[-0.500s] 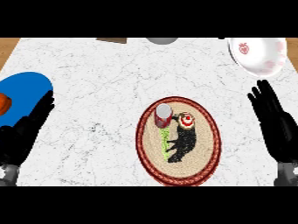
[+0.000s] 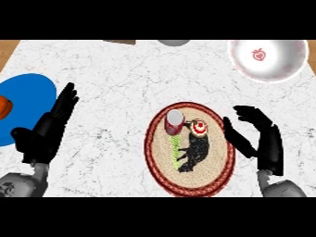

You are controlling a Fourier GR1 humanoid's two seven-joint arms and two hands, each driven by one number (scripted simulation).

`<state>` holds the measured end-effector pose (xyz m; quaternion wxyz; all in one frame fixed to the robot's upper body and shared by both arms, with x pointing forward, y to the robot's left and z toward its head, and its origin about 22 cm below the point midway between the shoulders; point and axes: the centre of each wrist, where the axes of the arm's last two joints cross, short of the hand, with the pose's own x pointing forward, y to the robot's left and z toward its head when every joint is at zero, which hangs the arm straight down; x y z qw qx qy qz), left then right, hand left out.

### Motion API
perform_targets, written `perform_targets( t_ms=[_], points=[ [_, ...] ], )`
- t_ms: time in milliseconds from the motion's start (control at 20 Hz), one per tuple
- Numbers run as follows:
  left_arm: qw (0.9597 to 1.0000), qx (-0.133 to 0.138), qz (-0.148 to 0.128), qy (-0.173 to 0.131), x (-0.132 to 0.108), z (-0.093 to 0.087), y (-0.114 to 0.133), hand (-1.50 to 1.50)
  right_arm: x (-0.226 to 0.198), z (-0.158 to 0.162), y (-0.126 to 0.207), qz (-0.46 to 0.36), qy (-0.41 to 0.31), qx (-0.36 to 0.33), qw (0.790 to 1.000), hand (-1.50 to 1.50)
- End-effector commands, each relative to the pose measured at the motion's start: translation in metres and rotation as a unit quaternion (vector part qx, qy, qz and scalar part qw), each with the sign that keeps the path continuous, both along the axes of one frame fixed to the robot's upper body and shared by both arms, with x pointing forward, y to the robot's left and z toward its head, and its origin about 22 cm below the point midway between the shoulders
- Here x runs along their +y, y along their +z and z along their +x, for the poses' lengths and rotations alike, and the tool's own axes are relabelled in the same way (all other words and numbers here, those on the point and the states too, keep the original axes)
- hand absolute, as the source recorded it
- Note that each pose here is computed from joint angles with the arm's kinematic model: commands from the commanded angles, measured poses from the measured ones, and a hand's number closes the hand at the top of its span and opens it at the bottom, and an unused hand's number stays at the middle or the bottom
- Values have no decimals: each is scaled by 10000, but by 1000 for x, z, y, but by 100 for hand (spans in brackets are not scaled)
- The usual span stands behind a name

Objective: Pick the cupcake from the placemat and place it in the bowl

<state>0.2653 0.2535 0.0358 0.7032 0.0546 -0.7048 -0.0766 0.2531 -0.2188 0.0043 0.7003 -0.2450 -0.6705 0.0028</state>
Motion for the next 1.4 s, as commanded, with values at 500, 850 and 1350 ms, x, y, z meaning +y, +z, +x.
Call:
perform_targets(
  t_ms=[500,850,1350],
  points=[
    [9993,-66,-363,107,-43,10,-6,0,109,-24,-27,-870,-1729,-1820,9641,-150],
    [9994,-53,-345,79,-19,1,-8,0,92,-10,-2,-986,-1815,-611,9765,-150],
    [9994,-112,-339,14,-27,8,3,0,117,8,67,-795,-1769,1386,9712,-150]
  ],
)
